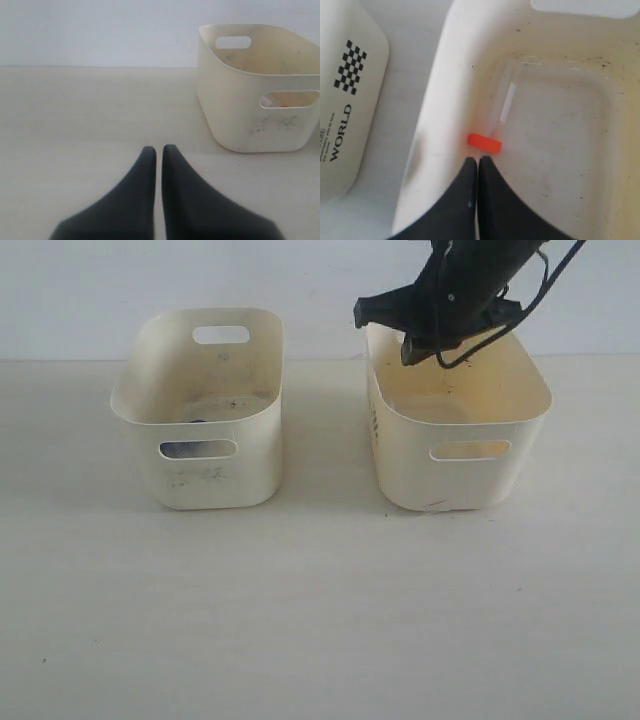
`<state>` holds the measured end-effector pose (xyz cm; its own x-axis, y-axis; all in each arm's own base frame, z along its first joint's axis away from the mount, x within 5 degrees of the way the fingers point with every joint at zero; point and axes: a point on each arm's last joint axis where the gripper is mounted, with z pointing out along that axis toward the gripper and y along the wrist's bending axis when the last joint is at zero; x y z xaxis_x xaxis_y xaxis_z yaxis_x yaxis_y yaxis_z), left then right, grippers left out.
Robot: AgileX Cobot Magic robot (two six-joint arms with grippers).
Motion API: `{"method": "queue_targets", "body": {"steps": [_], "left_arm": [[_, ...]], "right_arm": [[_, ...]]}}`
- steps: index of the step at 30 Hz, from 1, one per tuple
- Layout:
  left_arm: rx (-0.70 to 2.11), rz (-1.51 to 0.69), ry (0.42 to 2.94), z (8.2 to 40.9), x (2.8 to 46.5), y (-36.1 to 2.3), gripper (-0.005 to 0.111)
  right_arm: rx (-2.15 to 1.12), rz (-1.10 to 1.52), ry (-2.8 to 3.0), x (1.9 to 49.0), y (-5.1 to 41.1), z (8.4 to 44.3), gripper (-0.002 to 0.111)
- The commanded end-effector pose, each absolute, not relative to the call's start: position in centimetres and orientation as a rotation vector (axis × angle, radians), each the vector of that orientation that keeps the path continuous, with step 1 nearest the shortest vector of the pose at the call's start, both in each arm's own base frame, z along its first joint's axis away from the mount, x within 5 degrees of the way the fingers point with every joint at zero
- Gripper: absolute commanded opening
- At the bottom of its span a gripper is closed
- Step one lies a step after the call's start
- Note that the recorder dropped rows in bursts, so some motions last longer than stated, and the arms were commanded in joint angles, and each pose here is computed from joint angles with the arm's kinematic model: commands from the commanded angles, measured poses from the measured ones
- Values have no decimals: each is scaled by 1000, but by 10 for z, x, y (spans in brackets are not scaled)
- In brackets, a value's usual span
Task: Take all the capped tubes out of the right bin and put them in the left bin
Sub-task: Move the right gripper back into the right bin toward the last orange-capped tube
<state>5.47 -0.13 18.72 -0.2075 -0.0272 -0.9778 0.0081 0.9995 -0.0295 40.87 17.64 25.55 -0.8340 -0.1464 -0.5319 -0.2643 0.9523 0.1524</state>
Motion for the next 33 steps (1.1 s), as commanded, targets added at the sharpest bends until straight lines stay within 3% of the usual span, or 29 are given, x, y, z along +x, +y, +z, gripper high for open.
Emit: {"method": "queue_targets", "body": {"steps": [1,15,33], "left_arm": [[-18,-45,1779,186,54,-2,4],[-18,-45,1779,186,54,-2,4],[-18,-45,1779,186,54,-2,4]], "right_arm": [[-219,308,2529,411,170,244,0],[-106,272,2614,432,152,192,0],[-98,232,2498,456,143,206,0]]}}
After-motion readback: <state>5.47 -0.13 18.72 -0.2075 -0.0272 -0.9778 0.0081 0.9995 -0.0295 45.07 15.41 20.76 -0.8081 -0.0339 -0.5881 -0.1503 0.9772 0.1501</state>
